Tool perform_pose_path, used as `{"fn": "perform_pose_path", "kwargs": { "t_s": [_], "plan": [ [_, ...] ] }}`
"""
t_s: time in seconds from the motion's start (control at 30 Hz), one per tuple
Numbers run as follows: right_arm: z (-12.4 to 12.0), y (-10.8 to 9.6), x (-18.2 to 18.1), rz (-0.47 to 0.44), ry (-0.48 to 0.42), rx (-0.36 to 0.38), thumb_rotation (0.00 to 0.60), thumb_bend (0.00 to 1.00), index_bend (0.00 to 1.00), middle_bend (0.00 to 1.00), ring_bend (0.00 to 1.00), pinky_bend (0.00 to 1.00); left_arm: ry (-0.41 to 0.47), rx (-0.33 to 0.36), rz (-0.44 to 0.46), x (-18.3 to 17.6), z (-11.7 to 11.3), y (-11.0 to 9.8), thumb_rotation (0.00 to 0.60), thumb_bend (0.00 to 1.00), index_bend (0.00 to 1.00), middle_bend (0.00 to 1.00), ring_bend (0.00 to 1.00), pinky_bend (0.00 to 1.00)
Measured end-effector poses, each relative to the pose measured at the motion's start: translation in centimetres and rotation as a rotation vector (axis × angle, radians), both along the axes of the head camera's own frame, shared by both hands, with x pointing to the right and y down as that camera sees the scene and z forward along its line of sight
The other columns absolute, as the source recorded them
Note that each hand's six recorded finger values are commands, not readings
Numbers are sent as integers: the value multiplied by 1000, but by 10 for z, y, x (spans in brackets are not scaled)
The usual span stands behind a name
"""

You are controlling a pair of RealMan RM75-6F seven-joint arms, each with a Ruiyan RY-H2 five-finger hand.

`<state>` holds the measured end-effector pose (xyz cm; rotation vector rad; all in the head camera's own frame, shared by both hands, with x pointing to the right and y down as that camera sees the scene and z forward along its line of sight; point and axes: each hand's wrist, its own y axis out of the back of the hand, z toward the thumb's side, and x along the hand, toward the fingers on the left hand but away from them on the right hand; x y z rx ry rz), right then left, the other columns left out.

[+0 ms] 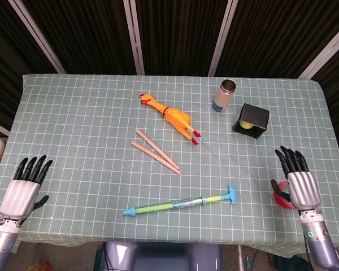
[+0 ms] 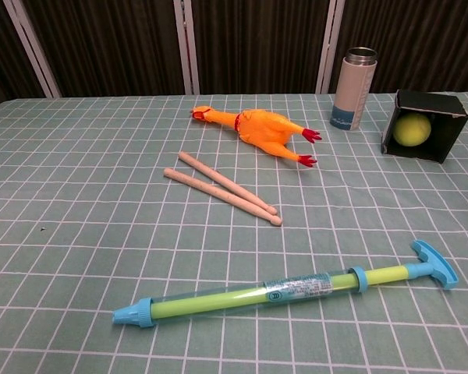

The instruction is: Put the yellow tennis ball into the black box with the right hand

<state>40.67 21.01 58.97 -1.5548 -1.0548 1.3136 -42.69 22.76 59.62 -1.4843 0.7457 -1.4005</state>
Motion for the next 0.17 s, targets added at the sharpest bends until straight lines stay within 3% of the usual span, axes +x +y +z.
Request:
{"fn": "perform_pose_path", "kwargs": {
  "t_s": [0.1, 0.17],
  "plan": [
    [-26, 22, 8, 27, 99, 60, 600, 419, 0, 0, 0, 0, 1, 2, -9, -2, -3, 3, 600, 131, 0, 0, 0, 37],
    [-36, 30, 8, 43, 110, 68, 600, 419, 0, 0, 0, 0, -1, 2, -9, -2, -4, 4, 600, 131, 0, 0, 0, 37]
  ]
}}
